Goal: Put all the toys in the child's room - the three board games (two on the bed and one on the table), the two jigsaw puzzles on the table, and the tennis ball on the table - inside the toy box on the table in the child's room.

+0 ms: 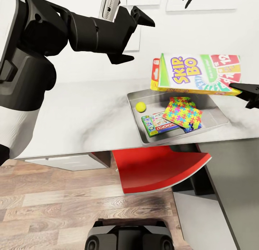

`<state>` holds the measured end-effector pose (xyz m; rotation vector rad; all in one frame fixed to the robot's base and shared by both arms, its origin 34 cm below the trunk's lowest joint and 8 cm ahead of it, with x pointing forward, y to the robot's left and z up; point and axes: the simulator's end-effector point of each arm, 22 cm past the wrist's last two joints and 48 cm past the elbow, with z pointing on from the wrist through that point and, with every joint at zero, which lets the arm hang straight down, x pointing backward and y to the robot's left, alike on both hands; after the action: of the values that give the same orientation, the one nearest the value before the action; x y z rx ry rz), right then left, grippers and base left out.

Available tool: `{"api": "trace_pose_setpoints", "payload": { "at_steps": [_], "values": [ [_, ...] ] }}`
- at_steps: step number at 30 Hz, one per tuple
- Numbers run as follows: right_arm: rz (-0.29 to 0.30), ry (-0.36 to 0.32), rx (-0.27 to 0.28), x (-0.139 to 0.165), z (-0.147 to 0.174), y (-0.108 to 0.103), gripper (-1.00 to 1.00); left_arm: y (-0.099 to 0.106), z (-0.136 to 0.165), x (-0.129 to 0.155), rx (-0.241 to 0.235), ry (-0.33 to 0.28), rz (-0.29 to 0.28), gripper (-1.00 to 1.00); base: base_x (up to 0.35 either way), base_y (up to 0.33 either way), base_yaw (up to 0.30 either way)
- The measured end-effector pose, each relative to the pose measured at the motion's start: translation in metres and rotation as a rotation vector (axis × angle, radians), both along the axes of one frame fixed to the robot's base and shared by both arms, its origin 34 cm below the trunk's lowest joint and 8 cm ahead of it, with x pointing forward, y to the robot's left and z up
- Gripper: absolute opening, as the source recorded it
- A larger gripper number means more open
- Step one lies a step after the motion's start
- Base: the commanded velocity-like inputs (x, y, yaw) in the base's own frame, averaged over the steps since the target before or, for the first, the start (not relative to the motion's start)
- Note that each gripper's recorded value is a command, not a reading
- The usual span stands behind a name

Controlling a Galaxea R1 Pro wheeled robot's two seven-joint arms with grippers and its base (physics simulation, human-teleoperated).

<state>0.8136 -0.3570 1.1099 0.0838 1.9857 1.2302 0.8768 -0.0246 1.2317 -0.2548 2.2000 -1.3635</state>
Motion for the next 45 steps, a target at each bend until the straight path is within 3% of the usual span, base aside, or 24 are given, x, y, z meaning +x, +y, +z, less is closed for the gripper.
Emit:
{"api": "trace_pose_setpoints", "payload": {
  "at_steps": [16,27,33,36,45],
  "values": [
    [0.069,0.025,-0.005,-0.01,-0.01,0.022,-1.0,0.0,0.0,0.0,0.001,0.0,-0.001,1.0,0.0,0.0,0.0],
    [0.173,0.143,-0.022,-0.033,-0.058,0.062,-1.0,0.0,0.0,0.0,0.001,0.0,-0.001,1.0,0.0,0.0,0.0],
    [0.202,0.175,-0.049,-0.039,-0.08,0.076,-1.0,-0.001,-0.001,0.0,0.002,0.0,-0.001,1.0,0.0,0.0,0.0],
    [0.208,0.181,-0.094,-0.04,-0.094,0.081,-1.0,-0.001,-0.001,0.0,0.002,0.0,-0.002,1.0,0.0,0.0,0.0],
    [0.212,0.184,-0.142,-0.041,-0.106,0.082,-1.0,-0.001,-0.001,0.0,0.002,0.0,-0.002,1.0,0.0,0.0,0.0]
  ]
}}
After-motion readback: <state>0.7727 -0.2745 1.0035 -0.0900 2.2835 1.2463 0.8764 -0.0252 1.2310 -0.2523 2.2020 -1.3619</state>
